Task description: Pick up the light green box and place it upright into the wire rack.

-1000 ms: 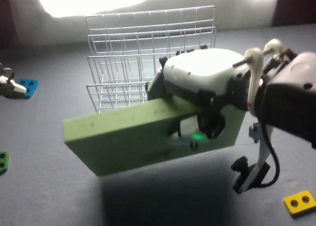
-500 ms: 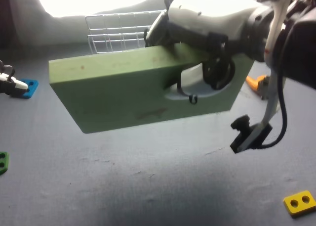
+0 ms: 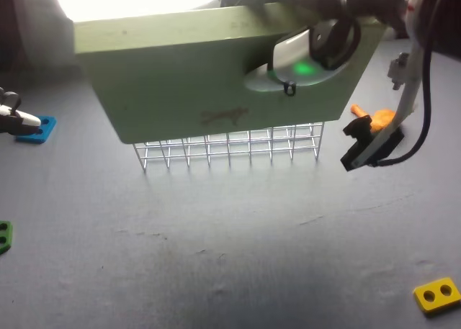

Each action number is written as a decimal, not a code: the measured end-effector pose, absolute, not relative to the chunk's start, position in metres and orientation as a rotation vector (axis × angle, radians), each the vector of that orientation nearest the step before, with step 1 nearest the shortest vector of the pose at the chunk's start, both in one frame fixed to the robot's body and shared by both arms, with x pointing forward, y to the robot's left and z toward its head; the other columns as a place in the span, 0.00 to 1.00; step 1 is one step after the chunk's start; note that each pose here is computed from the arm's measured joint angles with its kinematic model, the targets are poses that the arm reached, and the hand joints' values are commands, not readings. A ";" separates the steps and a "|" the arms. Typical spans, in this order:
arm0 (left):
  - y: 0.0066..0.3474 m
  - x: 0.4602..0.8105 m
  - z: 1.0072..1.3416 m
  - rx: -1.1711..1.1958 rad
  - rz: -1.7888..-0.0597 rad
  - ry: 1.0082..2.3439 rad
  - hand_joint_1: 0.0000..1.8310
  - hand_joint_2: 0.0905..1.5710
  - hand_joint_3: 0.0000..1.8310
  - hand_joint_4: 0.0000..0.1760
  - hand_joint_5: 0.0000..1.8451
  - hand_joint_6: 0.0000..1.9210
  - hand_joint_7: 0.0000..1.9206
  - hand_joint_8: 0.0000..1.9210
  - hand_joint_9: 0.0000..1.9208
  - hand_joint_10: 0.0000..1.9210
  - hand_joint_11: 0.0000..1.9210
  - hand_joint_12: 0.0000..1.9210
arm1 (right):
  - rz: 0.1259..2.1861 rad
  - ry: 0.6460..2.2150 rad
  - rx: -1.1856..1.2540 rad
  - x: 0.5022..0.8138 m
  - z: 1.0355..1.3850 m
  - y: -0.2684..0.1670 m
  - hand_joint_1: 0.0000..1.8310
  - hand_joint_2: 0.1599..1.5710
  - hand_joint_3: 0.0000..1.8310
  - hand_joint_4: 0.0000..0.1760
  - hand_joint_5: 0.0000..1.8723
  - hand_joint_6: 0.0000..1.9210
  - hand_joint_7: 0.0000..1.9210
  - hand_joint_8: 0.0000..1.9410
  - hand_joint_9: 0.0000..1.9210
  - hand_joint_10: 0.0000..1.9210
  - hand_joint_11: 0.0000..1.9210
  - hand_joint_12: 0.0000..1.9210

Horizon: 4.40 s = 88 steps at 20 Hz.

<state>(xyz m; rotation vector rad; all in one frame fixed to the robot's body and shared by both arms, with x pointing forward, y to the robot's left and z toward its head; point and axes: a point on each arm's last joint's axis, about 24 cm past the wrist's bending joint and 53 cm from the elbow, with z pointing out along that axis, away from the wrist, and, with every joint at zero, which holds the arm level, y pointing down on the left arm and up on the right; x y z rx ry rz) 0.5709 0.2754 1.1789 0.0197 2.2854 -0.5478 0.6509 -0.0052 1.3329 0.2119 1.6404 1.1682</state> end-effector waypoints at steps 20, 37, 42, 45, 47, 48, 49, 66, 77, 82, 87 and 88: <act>0.278 0.572 1.179 0.011 -0.545 2.286 0.20 0.83 0.00 0.00 0.08 0.00 0.11 0.00 0.12 0.00 0.00 0.41 | 1.188 1.649 0.292 0.698 1.327 0.001 0.73 0.72 0.00 0.00 0.52 0.44 0.43 0.70 0.35 0.81 0.23 1.00; 0.278 0.572 1.178 0.016 -0.543 2.286 0.17 0.85 0.00 0.00 0.07 0.00 0.10 0.00 0.11 0.00 0.00 0.40 | 1.284 1.624 0.368 0.704 1.337 0.008 0.74 0.73 0.00 0.00 0.47 0.52 0.42 0.69 0.35 0.82 0.26 0.97; 0.278 0.572 1.178 0.016 -0.543 2.286 0.17 0.85 0.00 0.00 0.06 0.00 0.09 0.00 0.10 0.00 0.00 0.38 | 1.267 1.632 0.347 0.702 1.333 0.009 0.74 0.74 0.00 0.00 0.47 0.51 0.42 0.69 0.35 0.82 0.25 0.95; 0.279 0.572 1.178 0.015 -0.542 2.285 0.16 0.85 0.00 0.00 0.07 0.00 0.10 0.00 0.11 0.00 0.00 0.41 | 1.243 1.649 0.336 0.703 1.324 0.011 0.74 0.74 0.00 0.00 0.48 0.50 0.42 0.71 0.34 0.81 0.24 0.98; 0.279 0.572 1.178 0.013 -0.542 2.286 0.18 0.85 0.00 0.00 0.07 0.00 0.10 0.00 0.11 0.00 0.00 0.42 | 1.234 1.656 0.340 0.704 1.319 0.012 0.74 0.74 0.00 0.00 0.47 0.52 0.42 0.71 0.34 0.81 0.24 0.98; 0.280 0.572 1.178 0.012 -0.542 2.285 0.18 0.85 0.00 0.00 0.07 0.00 0.10 0.00 0.11 0.00 0.00 0.42 | 1.231 1.656 0.341 0.705 1.319 0.012 0.74 0.74 0.00 0.00 0.47 0.52 0.42 0.71 0.34 0.81 0.24 0.98; 0.280 0.572 1.178 0.012 -0.542 2.285 0.18 0.85 0.00 0.00 0.07 0.00 0.10 0.00 0.11 0.00 0.00 0.42 | 1.232 1.657 0.344 0.705 1.318 0.012 0.74 0.74 0.00 0.00 0.47 0.52 0.42 0.71 0.34 0.81 0.24 0.98; 0.280 0.572 1.178 0.012 -0.541 2.285 0.15 0.86 0.00 0.00 0.06 0.00 0.09 0.00 0.10 0.00 0.00 0.41 | 1.196 1.687 0.363 0.717 1.296 0.009 0.74 0.74 0.00 0.00 0.46 0.53 0.41 0.71 0.35 0.82 0.26 0.96; 0.280 0.572 1.178 0.013 -0.541 2.285 0.19 0.85 0.00 0.00 0.10 0.01 0.13 0.01 0.13 0.01 0.00 0.46 | 1.201 1.690 0.346 0.715 1.296 0.010 0.74 0.72 0.00 0.00 0.48 0.51 0.44 0.66 0.37 0.80 0.28 1.00; 0.280 0.572 1.178 0.013 -0.541 2.285 0.18 0.85 0.00 0.00 0.10 0.00 0.13 0.00 0.13 0.00 0.00 0.45 | 1.205 1.691 0.341 0.712 1.296 0.011 0.74 0.72 0.00 0.00 0.47 0.52 0.45 0.66 0.36 0.80 0.28 1.00; 0.280 0.572 1.178 0.012 -0.541 2.286 0.18 0.85 0.00 0.00 0.10 0.00 0.13 0.00 0.13 0.00 0.00 0.45 | 1.209 1.685 0.332 0.707 1.301 0.013 0.74 0.72 0.00 0.00 0.47 0.52 0.45 0.66 0.36 0.80 0.28 1.00; 0.280 0.572 1.178 0.013 -0.541 2.285 0.17 0.85 0.00 0.00 0.10 0.00 0.13 0.00 0.12 0.00 0.00 0.45 | 1.208 1.684 0.329 0.706 1.301 0.013 0.74 0.72 0.00 0.00 0.48 0.52 0.45 0.65 0.37 0.79 0.28 0.99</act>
